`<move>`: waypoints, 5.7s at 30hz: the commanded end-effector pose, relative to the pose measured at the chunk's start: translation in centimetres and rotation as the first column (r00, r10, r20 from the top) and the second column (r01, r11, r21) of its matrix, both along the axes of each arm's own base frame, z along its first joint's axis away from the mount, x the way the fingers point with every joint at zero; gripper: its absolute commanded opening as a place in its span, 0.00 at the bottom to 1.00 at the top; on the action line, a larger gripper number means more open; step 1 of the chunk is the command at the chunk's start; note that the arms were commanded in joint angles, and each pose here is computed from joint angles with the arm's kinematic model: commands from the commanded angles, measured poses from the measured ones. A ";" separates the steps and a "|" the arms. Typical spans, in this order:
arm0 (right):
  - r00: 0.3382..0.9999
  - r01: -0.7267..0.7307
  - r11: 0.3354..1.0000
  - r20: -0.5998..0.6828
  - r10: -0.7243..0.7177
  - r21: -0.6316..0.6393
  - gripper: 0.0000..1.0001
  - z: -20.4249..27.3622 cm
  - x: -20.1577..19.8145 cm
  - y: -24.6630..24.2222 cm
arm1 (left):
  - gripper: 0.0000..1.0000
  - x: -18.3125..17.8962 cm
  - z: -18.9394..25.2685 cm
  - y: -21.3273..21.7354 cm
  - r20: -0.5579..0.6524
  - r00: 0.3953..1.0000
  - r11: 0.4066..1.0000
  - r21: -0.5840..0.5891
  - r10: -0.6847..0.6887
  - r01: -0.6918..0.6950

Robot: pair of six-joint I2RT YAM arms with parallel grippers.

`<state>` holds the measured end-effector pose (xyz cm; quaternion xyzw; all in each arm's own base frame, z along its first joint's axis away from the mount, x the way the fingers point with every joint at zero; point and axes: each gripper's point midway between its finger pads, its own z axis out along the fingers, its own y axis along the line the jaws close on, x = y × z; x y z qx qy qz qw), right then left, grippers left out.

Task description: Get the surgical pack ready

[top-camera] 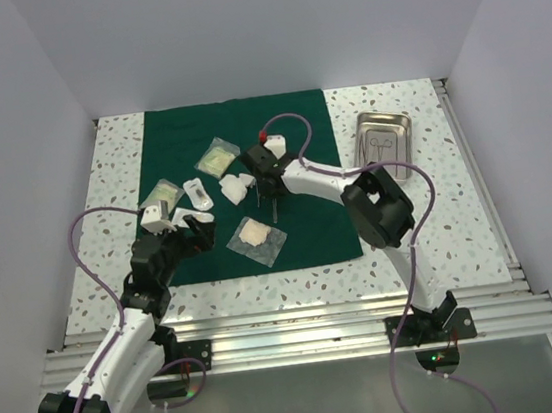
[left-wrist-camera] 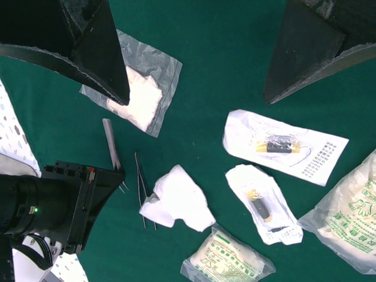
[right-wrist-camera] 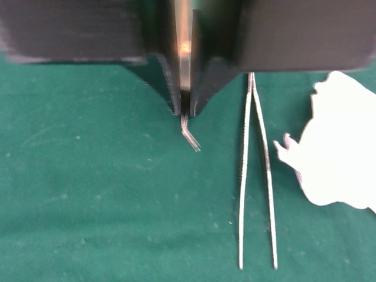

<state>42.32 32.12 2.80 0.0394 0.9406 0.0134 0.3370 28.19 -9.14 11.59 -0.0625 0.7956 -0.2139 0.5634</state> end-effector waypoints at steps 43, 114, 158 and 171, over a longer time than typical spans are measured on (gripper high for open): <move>0.972 0.233 0.971 0.031 -0.232 -0.050 0.26 6.5 10.9 -30.2 | 0.97 6.0 1.2 -13.6 -0.197 0.951 0.938 0.206 -0.238 0.277; 0.966 -0.197 0.753 0.254 0.041 0.627 0.70 13.6 0.4 -4.4 | 0.00 9.7 3.1 -23.1 -0.128 0.926 0.934 -0.019 -0.356 0.356; 0.995 0.075 0.929 0.031 -0.093 0.362 0.00 9.3 6.2 -21.3 | 0.80 9.0 6.7 -17.2 -0.072 0.984 0.975 0.144 -0.162 0.171; 0.965 0.239 0.970 -0.103 -0.243 -0.050 0.00 3.5 6.8 -31.3 | 0.85 12.8 2.5 -12.0 -0.207 0.978 0.959 0.281 0.024 0.036</move>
